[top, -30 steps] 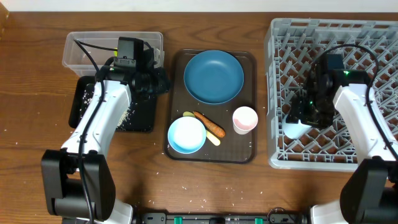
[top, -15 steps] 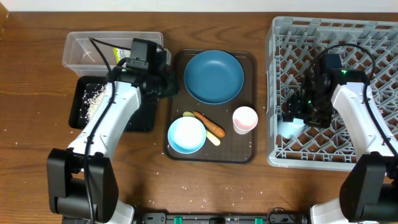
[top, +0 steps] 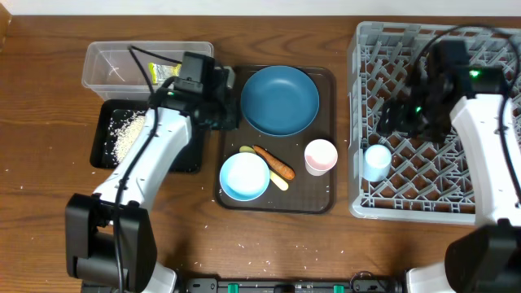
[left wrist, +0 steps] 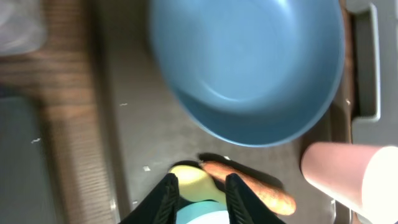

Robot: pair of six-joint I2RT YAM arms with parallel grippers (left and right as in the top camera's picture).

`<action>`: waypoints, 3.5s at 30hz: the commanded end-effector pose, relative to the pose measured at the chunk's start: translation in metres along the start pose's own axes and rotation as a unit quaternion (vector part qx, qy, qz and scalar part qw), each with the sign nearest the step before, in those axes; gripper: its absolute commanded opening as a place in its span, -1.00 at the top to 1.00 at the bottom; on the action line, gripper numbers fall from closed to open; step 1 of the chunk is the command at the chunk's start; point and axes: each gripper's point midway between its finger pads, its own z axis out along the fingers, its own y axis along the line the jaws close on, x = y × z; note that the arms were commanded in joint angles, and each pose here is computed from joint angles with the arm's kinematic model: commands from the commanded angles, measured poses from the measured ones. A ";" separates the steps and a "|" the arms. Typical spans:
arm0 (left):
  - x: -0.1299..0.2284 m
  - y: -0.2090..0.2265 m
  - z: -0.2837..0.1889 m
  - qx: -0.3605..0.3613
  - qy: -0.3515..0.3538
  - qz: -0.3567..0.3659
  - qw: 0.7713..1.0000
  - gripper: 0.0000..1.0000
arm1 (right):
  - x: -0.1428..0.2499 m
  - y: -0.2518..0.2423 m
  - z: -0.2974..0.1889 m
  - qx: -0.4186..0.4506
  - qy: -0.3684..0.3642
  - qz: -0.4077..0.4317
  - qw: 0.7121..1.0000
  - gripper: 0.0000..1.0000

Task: Sort waste into correct bins and load items into the dishwasher rack
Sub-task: 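Lower light-blue cup into grey rack with right gripper and release, then grasp pink cup on brown tray with left gripper and lift, then hand pink cup from left gripper to right gripper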

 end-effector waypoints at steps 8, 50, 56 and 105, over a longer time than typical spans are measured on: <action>0.035 -0.105 0.028 0.030 0.012 0.216 0.976 0.14 | -0.017 0.013 -0.023 -0.019 -0.050 -0.022 0.998 -0.60; -0.014 -0.124 -0.059 0.418 0.026 -0.027 0.908 0.87 | -0.039 0.166 -0.051 -0.402 -0.155 -0.213 0.877 -0.75; -0.023 -0.107 -0.091 0.485 0.021 -0.042 0.873 0.88 | -0.015 0.222 -0.069 -0.494 -0.170 -0.308 0.795 -0.77; -0.039 -0.078 -0.120 0.523 0.001 -0.069 0.849 0.71 | 0.037 0.290 -0.067 -0.499 -0.183 -0.438 0.725 0.10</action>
